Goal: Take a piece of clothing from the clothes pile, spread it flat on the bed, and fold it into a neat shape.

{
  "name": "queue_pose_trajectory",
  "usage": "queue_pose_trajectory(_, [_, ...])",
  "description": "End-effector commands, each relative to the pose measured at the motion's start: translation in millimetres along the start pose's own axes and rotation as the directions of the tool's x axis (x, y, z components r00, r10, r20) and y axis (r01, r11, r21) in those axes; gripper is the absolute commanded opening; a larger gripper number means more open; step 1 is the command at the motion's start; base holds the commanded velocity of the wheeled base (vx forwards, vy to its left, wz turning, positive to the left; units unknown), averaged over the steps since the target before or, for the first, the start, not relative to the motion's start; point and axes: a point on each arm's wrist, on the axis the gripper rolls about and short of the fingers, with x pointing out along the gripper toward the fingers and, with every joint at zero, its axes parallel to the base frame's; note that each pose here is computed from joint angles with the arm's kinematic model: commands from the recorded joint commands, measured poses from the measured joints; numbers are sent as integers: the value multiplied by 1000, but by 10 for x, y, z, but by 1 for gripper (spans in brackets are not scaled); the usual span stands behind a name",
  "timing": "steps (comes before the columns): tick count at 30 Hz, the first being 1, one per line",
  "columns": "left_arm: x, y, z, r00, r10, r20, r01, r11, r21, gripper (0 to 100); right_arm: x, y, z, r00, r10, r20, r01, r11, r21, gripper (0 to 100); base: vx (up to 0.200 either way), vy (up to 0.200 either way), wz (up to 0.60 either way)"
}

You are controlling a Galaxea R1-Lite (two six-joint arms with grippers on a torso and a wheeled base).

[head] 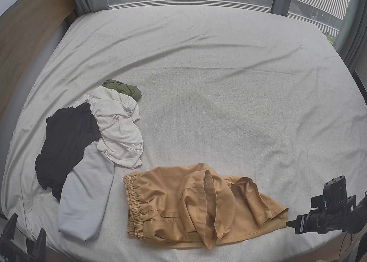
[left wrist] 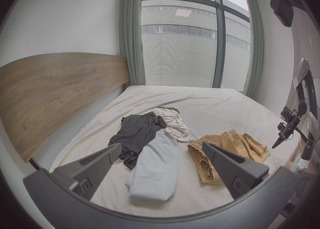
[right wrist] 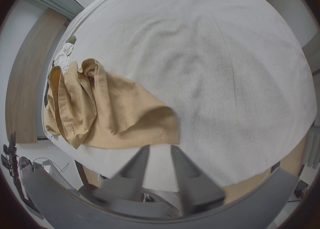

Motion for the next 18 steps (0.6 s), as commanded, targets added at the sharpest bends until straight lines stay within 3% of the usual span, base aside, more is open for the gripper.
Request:
queue_pose_trajectory(1, [2, 1, -52, 1000, 1, -3, -1, 1000, -2, 100, -83, 1, -22, 1000, 11, 29, -11, 1000, -2, 100, 0, 0, 0])
queue_pose_trajectory(10, [2, 1, -52, 1000, 1, -3, -1, 1000, -2, 100, -377, 93, 39, 973, 99, 210, -90, 995, -54, 100, 0, 0, 0])
queue_pose_trajectory(13, [2, 1, -52, 1000, 1, -3, -1, 1000, -3, 100, -551, 204, 19, 937, 203, 284, -170, 976, -136, 100, 0, 0, 0])
queue_pose_trajectory(18, [2, 1, -52, 1000, 1, -3, -1, 1000, -2, 100, -658, 373, 45, 892, 335, 304, -271, 934, -233, 100, 0, 0, 0])
